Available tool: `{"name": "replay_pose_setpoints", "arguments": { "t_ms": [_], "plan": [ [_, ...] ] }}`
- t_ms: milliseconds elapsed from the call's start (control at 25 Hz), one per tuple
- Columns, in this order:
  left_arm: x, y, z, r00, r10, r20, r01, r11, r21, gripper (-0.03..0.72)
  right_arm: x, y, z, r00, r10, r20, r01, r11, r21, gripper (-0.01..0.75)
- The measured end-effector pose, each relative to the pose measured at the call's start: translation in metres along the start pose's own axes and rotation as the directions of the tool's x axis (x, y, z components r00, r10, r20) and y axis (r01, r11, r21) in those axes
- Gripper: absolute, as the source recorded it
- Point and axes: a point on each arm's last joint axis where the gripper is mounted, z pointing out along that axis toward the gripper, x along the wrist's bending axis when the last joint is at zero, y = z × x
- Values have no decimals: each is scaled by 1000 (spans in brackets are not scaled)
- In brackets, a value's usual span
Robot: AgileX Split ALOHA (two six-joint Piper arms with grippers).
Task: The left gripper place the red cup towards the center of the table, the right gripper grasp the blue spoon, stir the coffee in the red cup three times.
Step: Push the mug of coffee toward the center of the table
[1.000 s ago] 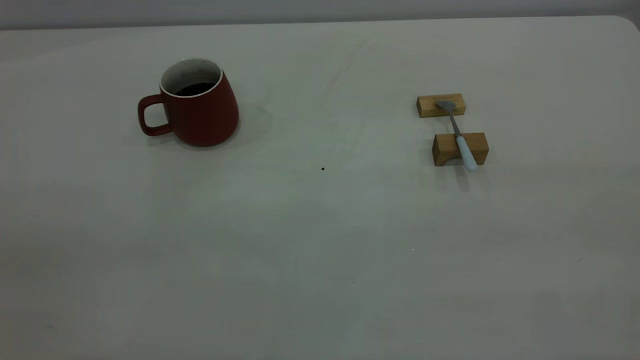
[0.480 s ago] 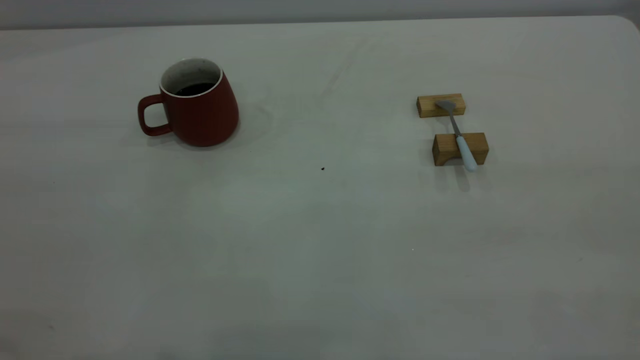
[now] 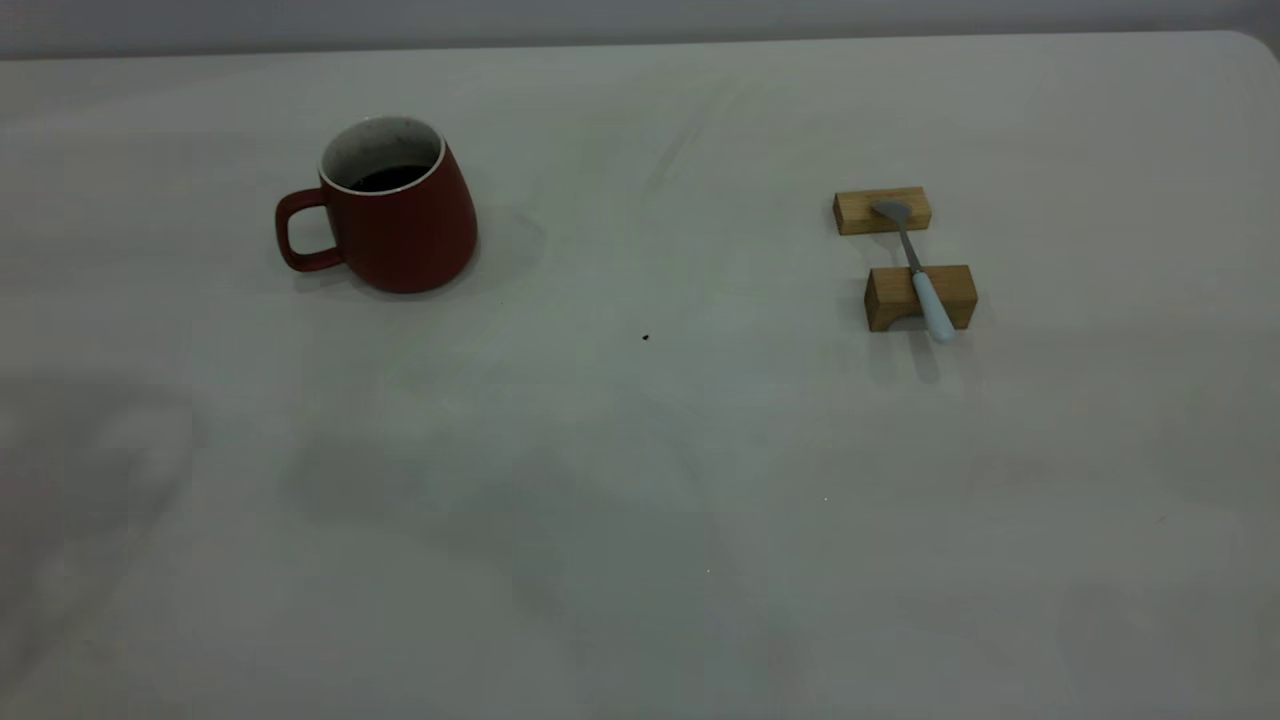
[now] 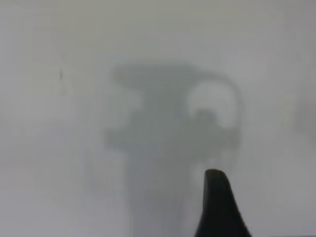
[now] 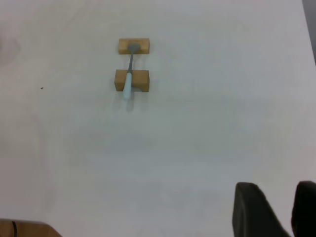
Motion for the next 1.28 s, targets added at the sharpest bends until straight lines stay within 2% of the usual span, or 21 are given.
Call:
{"name": "replay_pose_setpoints", "arguments": {
  "t_ms": [120, 200, 280, 360, 440, 560, 1000, 1280],
  "plan": [
    [0, 33, 30, 990, 140, 10, -141, 989, 39, 551, 0, 0, 0, 1000, 1, 0, -1, 1000, 0, 238],
    [-6, 50, 48, 954, 297, 30, -298, 953, 59, 551, 0, 0, 0, 1000, 1, 0, -1, 1000, 0, 238],
    [-16, 64, 65, 891, 451, 58, -454, 888, 72, 551, 0, 0, 0, 1000, 1, -1, -1, 1000, 0, 238],
    [-30, 73, 80, 798, 597, 85, -602, 795, 67, 551, 0, 0, 0, 1000, 1, -1, -1, 1000, 0, 238],
    [-41, 80, 95, 726, 680, 102, -687, 724, 58, 551, 0, 0, 0, 1000, 1, -1, -1, 1000, 0, 238],
    [-52, 91, 115, 683, 721, 113, -729, 683, 52, 551, 0, 0, 0, 1000, 1, -1, -1, 1000, 0, 238],
    [-61, 114, 168, 665, 733, 144, -745, 665, 53, 551, 0, 0, 0, 1000, 1, -1, -1, 1000, 0, 238],
    [-70, 111, 193, 598, 780, 182, -791, 611, -19, 551, 0, 0, 0, 1000, 1, -1, -1, 1000, 0, 238]
  ]
}}
